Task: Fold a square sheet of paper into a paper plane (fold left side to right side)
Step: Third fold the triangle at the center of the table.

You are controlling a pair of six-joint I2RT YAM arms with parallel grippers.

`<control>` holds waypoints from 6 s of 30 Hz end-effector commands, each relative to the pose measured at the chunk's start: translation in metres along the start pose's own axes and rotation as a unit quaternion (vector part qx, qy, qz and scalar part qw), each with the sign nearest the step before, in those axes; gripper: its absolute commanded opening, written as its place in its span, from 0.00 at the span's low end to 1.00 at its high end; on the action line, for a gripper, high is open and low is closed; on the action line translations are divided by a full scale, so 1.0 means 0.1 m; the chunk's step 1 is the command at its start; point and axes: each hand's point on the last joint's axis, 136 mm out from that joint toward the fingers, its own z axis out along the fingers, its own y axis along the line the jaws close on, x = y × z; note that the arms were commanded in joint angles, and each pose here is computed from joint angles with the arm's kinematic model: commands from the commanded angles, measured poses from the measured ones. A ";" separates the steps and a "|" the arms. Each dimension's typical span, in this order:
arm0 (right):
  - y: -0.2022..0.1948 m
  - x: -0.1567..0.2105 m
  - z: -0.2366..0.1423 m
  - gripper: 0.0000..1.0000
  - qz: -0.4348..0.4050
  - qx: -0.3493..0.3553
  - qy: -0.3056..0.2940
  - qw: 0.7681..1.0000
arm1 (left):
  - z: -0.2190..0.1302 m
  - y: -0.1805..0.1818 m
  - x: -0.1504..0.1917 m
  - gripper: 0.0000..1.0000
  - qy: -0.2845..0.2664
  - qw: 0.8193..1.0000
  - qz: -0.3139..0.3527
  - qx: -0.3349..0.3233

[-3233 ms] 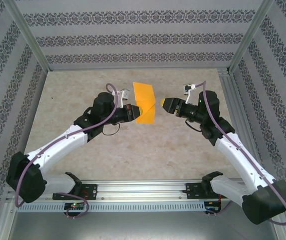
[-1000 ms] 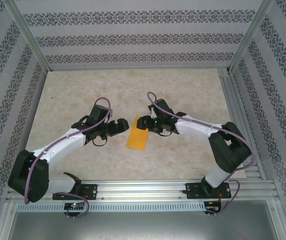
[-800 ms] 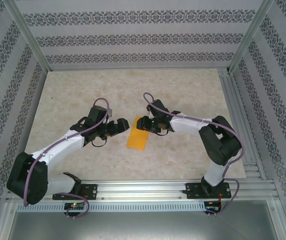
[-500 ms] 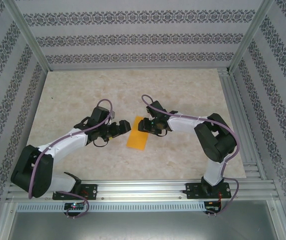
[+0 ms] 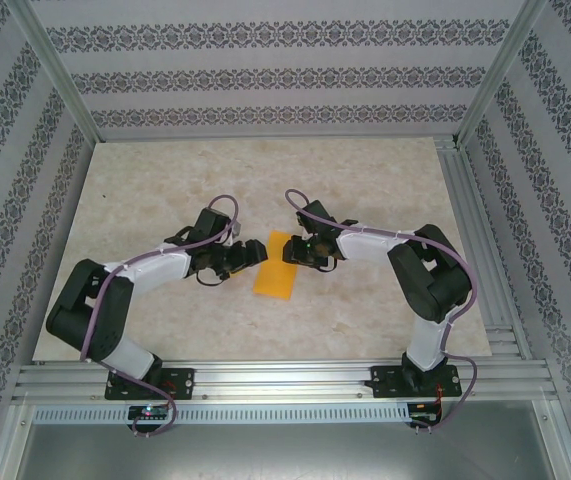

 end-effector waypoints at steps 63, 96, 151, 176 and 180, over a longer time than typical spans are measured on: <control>0.01 -0.09 -0.09 0.48 -0.042 -0.009 -0.023 0.999 | 0.30 -0.24 -0.09 0.20 0.023 0.999 0.030 0.011; 0.83 0.99 -0.45 0.77 -0.517 0.161 -0.173 0.823 | 0.33 -0.26 0.02 0.09 0.031 0.999 0.023 0.002; 0.74 1.00 -0.33 0.00 -0.485 0.088 -0.129 0.860 | 0.47 -0.73 -0.48 0.19 0.040 0.992 0.118 -0.004; 0.64 0.92 -0.30 0.00 -0.405 0.044 -0.096 0.908 | 1.13 -0.19 -0.32 0.14 0.086 0.987 0.108 -0.087; 0.58 0.81 -0.35 0.00 -0.364 0.025 -0.096 0.926 | 1.14 -0.16 -0.29 0.13 0.090 0.985 0.111 -0.095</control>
